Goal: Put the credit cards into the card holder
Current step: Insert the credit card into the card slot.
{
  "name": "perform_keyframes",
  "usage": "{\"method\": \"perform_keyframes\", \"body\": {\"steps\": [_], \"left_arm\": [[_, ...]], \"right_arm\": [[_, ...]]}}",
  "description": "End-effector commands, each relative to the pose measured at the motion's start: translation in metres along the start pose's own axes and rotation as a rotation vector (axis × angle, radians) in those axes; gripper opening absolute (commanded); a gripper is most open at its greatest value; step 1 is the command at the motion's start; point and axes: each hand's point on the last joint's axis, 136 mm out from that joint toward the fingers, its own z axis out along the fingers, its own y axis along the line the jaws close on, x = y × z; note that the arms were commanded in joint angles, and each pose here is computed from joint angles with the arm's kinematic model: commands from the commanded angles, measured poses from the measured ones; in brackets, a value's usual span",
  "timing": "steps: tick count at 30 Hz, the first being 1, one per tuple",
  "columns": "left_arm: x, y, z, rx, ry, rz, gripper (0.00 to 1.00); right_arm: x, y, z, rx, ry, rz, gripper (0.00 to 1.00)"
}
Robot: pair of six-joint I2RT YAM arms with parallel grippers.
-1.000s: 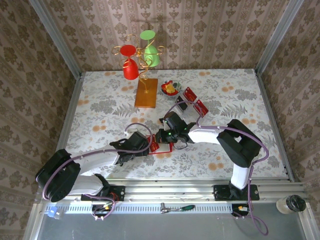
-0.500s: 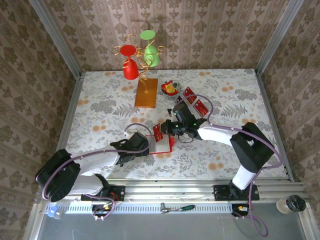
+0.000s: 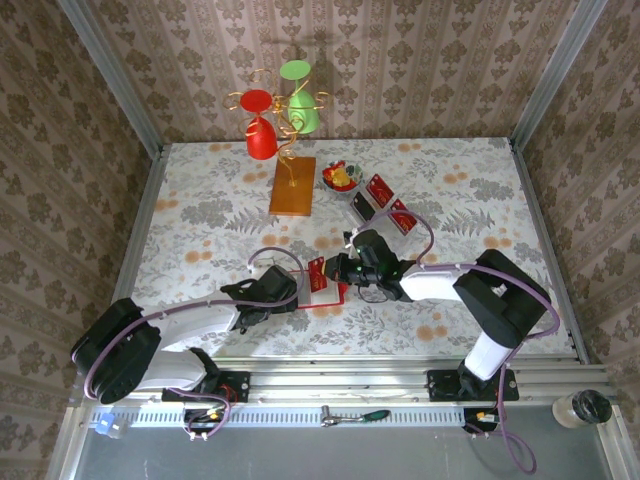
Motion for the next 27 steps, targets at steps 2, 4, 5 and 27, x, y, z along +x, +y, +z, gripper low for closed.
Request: {"method": "perform_keyframes", "body": {"steps": [2, 4, 5, 27], "left_arm": [[0.013, 0.018, 0.000, -0.072, 0.024, 0.018, 1.00], [0.013, 0.018, 0.000, -0.073, 0.023, 0.018, 1.00], [0.013, 0.018, 0.000, -0.074, 0.024, 0.019, 1.00], [0.017, 0.021, 0.001, -0.079, 0.028, 0.013, 1.00]], "right_arm": [[-0.009, 0.002, 0.001, -0.023, -0.085, 0.009, 0.00], [-0.009, -0.001, 0.003, -0.020, -0.093, 0.014, 0.00], [-0.008, -0.002, 0.004, -0.020, -0.097, 0.019, 0.00], [0.003, -0.016, 0.020, -0.040, -0.090, 0.076, 0.00]]}}
